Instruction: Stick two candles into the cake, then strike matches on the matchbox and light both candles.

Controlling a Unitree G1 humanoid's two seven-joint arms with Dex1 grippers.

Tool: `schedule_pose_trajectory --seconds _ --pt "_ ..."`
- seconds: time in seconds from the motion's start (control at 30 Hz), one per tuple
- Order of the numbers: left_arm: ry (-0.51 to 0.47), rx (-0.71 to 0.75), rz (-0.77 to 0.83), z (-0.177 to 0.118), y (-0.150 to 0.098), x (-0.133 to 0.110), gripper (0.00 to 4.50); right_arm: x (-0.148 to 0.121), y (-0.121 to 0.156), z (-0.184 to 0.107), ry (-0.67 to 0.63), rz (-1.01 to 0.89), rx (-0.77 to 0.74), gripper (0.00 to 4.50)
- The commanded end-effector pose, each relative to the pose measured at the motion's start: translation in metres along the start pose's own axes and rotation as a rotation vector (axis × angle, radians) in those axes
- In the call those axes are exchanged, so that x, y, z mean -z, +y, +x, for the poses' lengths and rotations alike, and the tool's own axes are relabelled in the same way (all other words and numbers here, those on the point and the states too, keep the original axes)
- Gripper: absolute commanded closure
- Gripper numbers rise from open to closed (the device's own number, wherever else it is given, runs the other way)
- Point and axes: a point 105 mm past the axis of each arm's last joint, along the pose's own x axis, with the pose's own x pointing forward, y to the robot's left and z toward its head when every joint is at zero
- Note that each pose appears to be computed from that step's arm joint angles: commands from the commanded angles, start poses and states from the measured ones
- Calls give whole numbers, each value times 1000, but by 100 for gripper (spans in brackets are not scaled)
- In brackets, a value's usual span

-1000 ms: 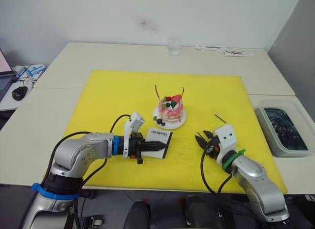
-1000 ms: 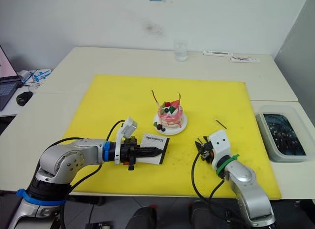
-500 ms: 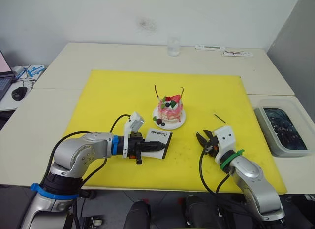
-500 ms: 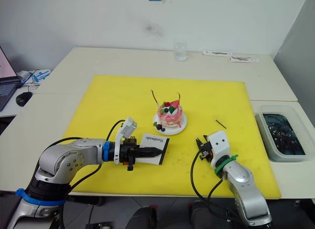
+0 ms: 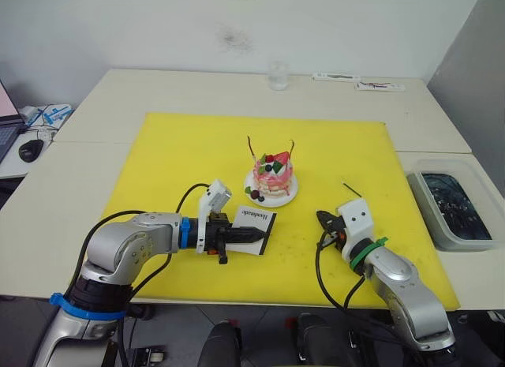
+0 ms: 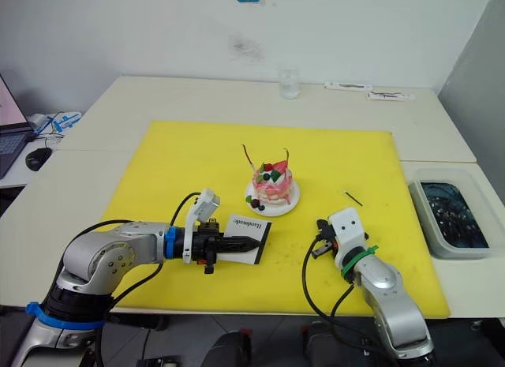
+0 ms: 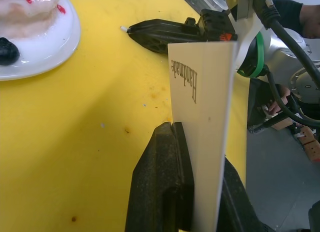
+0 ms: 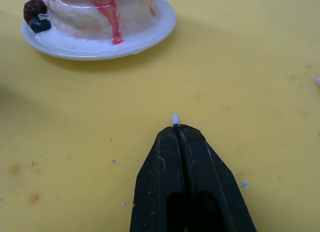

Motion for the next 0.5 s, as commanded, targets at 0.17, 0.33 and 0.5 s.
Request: schedule_pose_trajectory --seconds 0.17,0.33,0.5 --pt "-72 0 -21 3 3 -15 450 -48 31 -21 -117 -163 -240 446" --pt "-99 16 -41 7 3 -27 450 -76 59 -34 -157 -287 -444 446" --pt "-97 24 -46 8 3 -29 450 -79 64 -29 -125 -361 -483 446"
